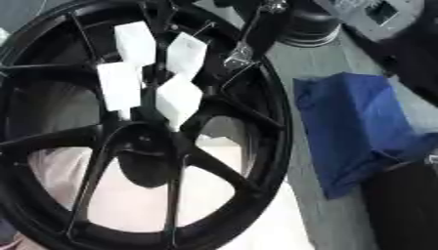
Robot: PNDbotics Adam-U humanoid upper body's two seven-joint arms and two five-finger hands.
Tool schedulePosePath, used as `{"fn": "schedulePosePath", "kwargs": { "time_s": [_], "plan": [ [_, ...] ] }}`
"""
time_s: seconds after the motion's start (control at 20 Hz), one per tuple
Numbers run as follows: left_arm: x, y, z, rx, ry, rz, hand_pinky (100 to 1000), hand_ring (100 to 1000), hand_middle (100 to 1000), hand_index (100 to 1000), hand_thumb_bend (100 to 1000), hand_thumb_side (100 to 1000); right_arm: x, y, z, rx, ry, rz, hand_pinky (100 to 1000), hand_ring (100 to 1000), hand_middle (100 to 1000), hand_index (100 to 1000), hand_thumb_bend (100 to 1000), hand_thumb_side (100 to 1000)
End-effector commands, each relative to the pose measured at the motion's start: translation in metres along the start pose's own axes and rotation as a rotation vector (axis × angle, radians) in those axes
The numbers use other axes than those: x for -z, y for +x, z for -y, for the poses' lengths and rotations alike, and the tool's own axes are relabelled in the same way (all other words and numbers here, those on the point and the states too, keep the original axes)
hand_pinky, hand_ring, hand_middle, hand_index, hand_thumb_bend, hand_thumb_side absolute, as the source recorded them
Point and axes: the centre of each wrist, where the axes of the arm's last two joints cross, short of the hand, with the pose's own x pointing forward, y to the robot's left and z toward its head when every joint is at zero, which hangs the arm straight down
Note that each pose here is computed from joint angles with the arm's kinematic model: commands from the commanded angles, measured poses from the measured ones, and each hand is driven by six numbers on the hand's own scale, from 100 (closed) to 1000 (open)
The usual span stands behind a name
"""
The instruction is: Pull the pin out of the wheel hub.
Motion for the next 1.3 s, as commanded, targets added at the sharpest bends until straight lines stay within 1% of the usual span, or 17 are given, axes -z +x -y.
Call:
{"fn": "schedulePosePath", "kwargs": {
  "time_s": [0.05,0.4,0.75,1.05,1.3],
  "plan": [
    [0.005,0.008,-0.003,0.021,-0.017,0.039,731,582,544,766,328,775,-0.003,0.002,0.008,-0.038,0.008,-0.014,860,831,776,839,387,156],
    [0.005,0.008,-0.003,0.020,-0.015,0.039,732,581,544,767,325,778,-0.001,0.002,0.004,-0.036,0.033,-0.022,859,831,774,835,391,150],
    [0.005,0.008,-0.002,0.020,-0.015,0.039,733,580,543,766,322,780,0.001,-0.002,-0.002,-0.032,0.057,-0.030,858,829,765,819,377,106],
    [0.005,0.008,-0.002,0.020,-0.013,0.038,733,579,541,766,320,782,0.002,-0.006,-0.004,-0.033,0.068,-0.039,856,829,762,813,372,100],
    [0.004,0.008,-0.002,0.021,-0.011,0.038,733,579,539,766,320,782,0.002,-0.010,-0.007,-0.026,0.069,-0.047,856,820,746,798,340,100]
  ]
}}
